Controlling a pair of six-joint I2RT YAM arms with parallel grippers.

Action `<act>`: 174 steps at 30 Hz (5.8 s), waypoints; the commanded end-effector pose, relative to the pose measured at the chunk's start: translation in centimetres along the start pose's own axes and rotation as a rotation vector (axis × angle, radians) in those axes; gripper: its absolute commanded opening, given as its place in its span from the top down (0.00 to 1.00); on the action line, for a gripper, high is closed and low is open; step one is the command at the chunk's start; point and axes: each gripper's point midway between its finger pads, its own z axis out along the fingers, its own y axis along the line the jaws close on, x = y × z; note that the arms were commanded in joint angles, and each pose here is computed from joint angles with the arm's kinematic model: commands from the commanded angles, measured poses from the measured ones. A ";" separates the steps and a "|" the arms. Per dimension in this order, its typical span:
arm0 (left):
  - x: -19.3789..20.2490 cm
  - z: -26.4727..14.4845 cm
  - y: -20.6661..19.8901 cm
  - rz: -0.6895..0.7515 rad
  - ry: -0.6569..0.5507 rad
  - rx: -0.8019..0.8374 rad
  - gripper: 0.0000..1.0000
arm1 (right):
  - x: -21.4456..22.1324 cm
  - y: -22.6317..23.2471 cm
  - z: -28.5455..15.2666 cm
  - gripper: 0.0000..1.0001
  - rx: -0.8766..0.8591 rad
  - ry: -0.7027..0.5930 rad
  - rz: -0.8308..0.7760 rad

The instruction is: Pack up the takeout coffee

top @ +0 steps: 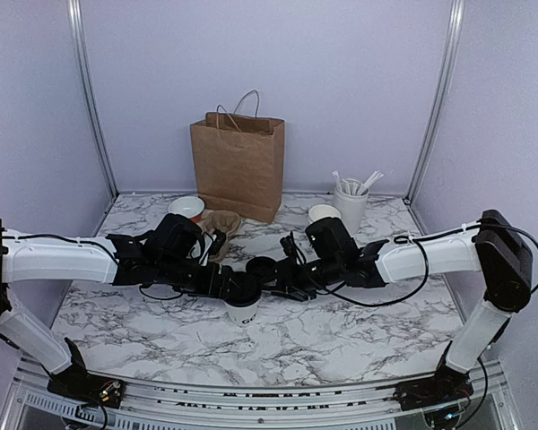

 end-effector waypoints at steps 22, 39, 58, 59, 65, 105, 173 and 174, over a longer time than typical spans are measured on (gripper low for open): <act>-2.7 -3.8 1.7 -0.080 -0.089 -0.042 0.24 | -2.4 1.8 -1.0 0.50 0.021 -0.063 -0.081; -0.9 -2.4 3.4 -0.208 -0.027 0.029 0.31 | -2.5 3.4 -1.9 0.50 0.002 -0.094 -0.201; 0.4 -1.4 4.0 -0.236 0.006 0.030 0.32 | -0.1 2.2 -0.3 0.57 0.004 -0.025 -0.178; 0.4 -1.3 4.0 -0.236 0.008 0.030 0.32 | -0.1 2.1 -0.2 0.58 0.005 -0.021 -0.175; 0.8 -1.0 4.3 -0.242 0.018 0.024 0.32 | 0.5 1.5 0.1 0.61 0.015 -0.006 -0.166; 1.8 -0.5 5.4 -0.240 0.046 -0.027 0.33 | 1.4 -0.2 0.5 0.63 0.019 0.031 -0.118; -2.9 -3.1 3.6 -0.130 -0.056 -0.089 0.37 | -0.6 4.5 -2.4 0.64 0.007 -0.093 -0.140; -2.9 -3.2 3.6 -0.129 -0.057 -0.090 0.37 | -0.6 4.5 -2.4 0.64 0.007 -0.094 -0.141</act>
